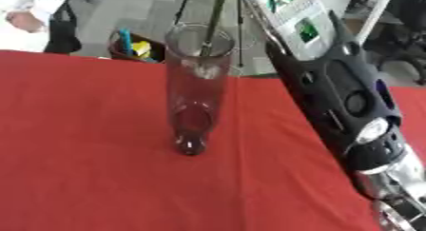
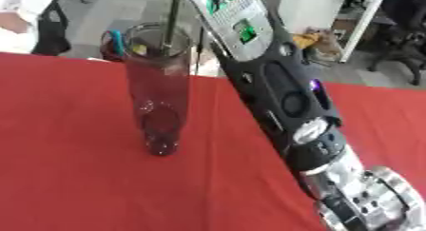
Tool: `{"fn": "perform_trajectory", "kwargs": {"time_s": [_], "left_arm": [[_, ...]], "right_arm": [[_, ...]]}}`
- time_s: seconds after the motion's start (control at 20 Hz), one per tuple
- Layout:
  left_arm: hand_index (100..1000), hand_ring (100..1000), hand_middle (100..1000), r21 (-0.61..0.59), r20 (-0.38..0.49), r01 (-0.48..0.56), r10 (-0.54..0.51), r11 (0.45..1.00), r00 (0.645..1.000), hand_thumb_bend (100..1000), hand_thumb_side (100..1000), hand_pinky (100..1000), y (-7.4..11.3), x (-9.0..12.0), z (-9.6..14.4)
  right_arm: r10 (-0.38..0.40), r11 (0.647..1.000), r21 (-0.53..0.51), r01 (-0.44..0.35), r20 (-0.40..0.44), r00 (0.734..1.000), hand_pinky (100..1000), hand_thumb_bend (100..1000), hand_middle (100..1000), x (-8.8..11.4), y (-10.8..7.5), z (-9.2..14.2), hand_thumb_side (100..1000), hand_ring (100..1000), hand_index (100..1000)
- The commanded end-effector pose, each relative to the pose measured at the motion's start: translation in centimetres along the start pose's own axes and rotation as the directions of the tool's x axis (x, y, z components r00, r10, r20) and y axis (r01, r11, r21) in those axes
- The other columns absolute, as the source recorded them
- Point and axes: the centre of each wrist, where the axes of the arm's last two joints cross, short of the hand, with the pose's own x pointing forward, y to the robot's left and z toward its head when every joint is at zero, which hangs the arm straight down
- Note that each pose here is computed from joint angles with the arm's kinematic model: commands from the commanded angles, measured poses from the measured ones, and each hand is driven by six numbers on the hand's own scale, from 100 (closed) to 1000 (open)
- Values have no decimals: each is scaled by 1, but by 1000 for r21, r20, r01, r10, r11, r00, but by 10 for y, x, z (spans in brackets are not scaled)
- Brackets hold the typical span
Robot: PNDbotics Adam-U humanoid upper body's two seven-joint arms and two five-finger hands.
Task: Arrange flowers into the vase.
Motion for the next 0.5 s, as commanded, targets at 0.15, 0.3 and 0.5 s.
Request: {"fn": "perform_trajectory", "kwargs": {"time_s": [0.15, 0.3, 0.5], "left_arm": [[889, 879, 831, 0, 31, 17, -17, 1000, 999, 100, 1000, 745, 4, 6, -5], [889, 879, 832, 0, 30, 17, -17, 1000, 999, 100, 1000, 746, 4, 6, -5], [889, 879, 832, 2, 29, 16, -16, 1000, 999, 100, 1000, 746, 4, 6, -5]], "right_arm": [[58, 998, 10, -58, -5, 998, 398, 100, 311, 4, -13, -8, 1000, 547, 200], [70, 997, 29, -69, -19, 997, 481, 100, 336, 4, -14, -9, 1000, 597, 202], [79, 996, 42, -78, -30, 996, 573, 100, 379, -1, -15, -8, 1000, 653, 221]]}}
